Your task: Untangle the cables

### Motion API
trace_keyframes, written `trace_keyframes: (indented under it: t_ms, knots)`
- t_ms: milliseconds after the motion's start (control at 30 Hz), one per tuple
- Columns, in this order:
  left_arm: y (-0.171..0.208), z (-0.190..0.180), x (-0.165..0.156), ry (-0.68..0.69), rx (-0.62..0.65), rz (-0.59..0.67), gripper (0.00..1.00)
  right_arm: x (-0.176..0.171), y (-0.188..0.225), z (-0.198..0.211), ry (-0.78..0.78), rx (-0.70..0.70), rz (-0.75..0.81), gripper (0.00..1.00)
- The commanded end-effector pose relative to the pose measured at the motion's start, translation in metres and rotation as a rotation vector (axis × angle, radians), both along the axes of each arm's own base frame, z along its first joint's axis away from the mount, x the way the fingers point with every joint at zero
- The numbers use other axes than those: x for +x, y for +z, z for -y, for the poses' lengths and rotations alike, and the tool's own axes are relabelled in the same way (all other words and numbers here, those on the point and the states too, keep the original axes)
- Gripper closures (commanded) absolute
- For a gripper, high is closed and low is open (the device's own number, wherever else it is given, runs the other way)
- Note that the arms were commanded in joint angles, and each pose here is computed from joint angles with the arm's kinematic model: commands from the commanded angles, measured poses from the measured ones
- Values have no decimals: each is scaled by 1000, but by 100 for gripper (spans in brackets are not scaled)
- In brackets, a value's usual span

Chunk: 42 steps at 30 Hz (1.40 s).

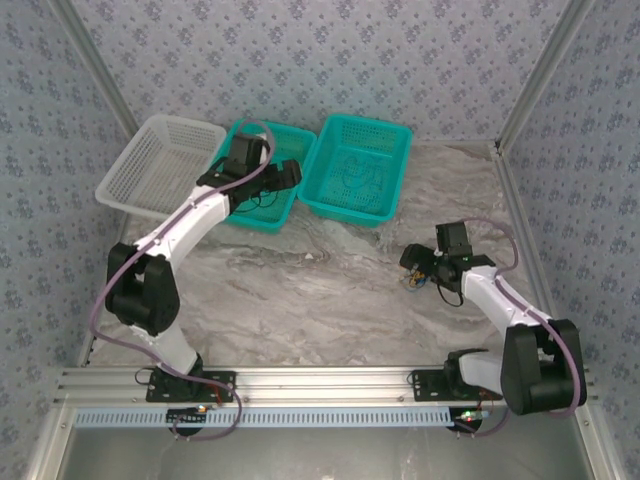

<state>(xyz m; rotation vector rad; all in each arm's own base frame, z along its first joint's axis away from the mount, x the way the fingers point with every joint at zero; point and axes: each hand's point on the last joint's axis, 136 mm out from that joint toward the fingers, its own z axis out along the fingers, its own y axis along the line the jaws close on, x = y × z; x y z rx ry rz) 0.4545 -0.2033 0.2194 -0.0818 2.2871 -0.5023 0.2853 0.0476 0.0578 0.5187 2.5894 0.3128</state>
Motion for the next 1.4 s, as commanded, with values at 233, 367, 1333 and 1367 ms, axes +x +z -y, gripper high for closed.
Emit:
trace_keyframes:
  t_ms: [233,367,1333,1367]
  knots:
    - [41,7,-10,6,-109,108,1,7,-10,-3,6,7,-41,31]
    - [41,9,-18,-16,-118,104,1,9,-8,-12,54,14,-14,47]
    - [-8,122,-89,-389,-245,26,1,14,35,-137,404,322,226,95]
    - [-14,130,-101,-455,-251,19,1,13,38,-140,420,343,230,95]
